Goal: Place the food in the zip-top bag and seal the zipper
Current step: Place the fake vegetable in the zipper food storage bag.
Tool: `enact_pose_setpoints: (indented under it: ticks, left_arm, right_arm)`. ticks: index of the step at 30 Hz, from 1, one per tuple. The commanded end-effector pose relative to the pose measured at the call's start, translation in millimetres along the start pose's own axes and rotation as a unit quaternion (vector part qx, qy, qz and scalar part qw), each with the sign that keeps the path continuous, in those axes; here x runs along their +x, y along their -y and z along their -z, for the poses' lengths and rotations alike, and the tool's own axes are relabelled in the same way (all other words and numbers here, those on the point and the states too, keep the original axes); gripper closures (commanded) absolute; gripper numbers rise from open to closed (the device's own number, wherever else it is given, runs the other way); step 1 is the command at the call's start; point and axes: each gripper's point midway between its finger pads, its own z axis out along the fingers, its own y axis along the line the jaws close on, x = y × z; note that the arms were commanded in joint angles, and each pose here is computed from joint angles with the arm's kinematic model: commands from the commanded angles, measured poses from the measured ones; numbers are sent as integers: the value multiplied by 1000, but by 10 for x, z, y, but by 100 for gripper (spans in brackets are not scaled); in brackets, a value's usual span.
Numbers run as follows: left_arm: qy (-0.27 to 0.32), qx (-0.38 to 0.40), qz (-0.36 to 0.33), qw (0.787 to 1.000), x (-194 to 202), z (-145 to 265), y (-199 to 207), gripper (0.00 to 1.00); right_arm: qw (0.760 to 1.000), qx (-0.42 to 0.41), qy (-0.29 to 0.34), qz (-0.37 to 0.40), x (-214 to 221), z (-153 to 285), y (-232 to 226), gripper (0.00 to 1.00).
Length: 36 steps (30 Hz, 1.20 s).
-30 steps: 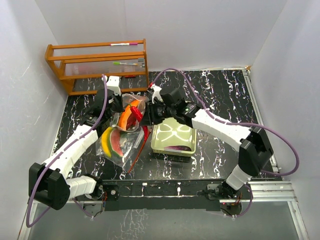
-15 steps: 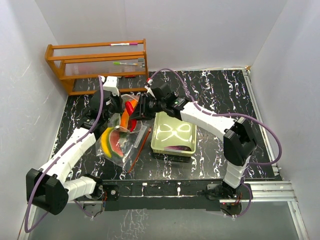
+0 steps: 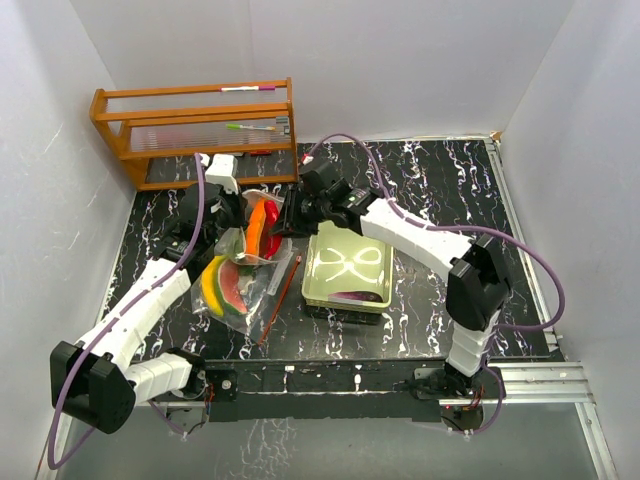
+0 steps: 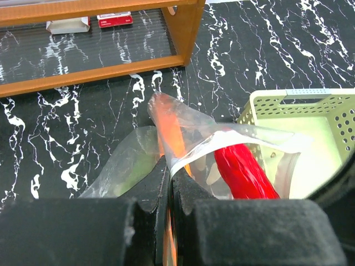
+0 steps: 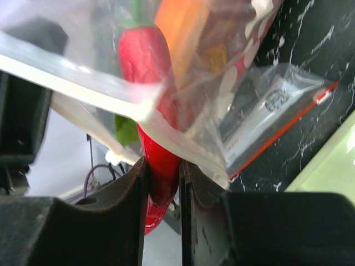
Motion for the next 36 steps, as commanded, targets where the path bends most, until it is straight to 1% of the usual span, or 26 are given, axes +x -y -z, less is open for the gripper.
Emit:
enact_pose_setpoints:
  ticks: [1, 3, 4, 5, 7, 8, 10, 11, 13, 18, 24, 25, 28, 30, 34, 36]
  left_arm:
    - [49, 16, 12, 999, -273, 95, 59, 100]
    - [50, 17, 13, 999, -273, 100, 58, 100]
    - [51, 17, 13, 998, -275, 104, 56, 100]
    - [51, 16, 14, 998, -272, 106, 54, 100]
    - [51, 14, 13, 998, -276, 108, 47, 100]
    - [51, 14, 13, 999, -271, 107, 46, 100]
    - [52, 14, 13, 998, -277, 107, 47, 100]
    - [51, 14, 12, 999, -271, 105, 47, 100]
    - [50, 14, 13, 999, -265, 95, 49, 100]
    - [47, 17, 13, 999, -255, 80, 59, 100]
    - [46, 11, 10, 999, -258, 71, 41, 100]
    - [45, 10, 10, 999, -255, 70, 36, 100]
    - [45, 9, 9, 999, -253, 71, 31, 100]
    - [43, 11, 9, 999, -245, 64, 39, 100]
    - [40, 12, 10, 999, -230, 45, 45, 100]
    - [40, 12, 10, 999, -228, 42, 44, 100]
  right_arm:
    - [997, 9, 70, 31, -431, -45, -192, 92]
    - [996, 27, 77, 43, -521, -107, -163, 91]
    - [995, 36, 78, 47, -541, -154, -135, 89]
    - [995, 39, 81, 51, -573, -166, -139, 85]
    - [993, 48, 88, 56, -618, -185, -112, 73]
    - [993, 54, 91, 59, -632, -184, -96, 70]
    - [991, 66, 95, 63, -645, -160, -56, 59]
    - [991, 69, 98, 66, -652, -138, -48, 55]
    - [990, 71, 103, 71, -663, -77, -57, 51]
    - [988, 51, 113, 88, -651, 122, -182, 49]
    - [987, 30, 111, 109, -480, 353, -273, 49]
    - [986, 24, 118, 113, -471, 474, -323, 49]
    - [984, 43, 130, 115, -422, 595, -192, 49]
    - [983, 61, 130, 115, -370, 603, -48, 48]
    - [988, 50, 76, 121, -140, 421, 58, 49]
    - [989, 47, 64, 122, -63, 326, 109, 50]
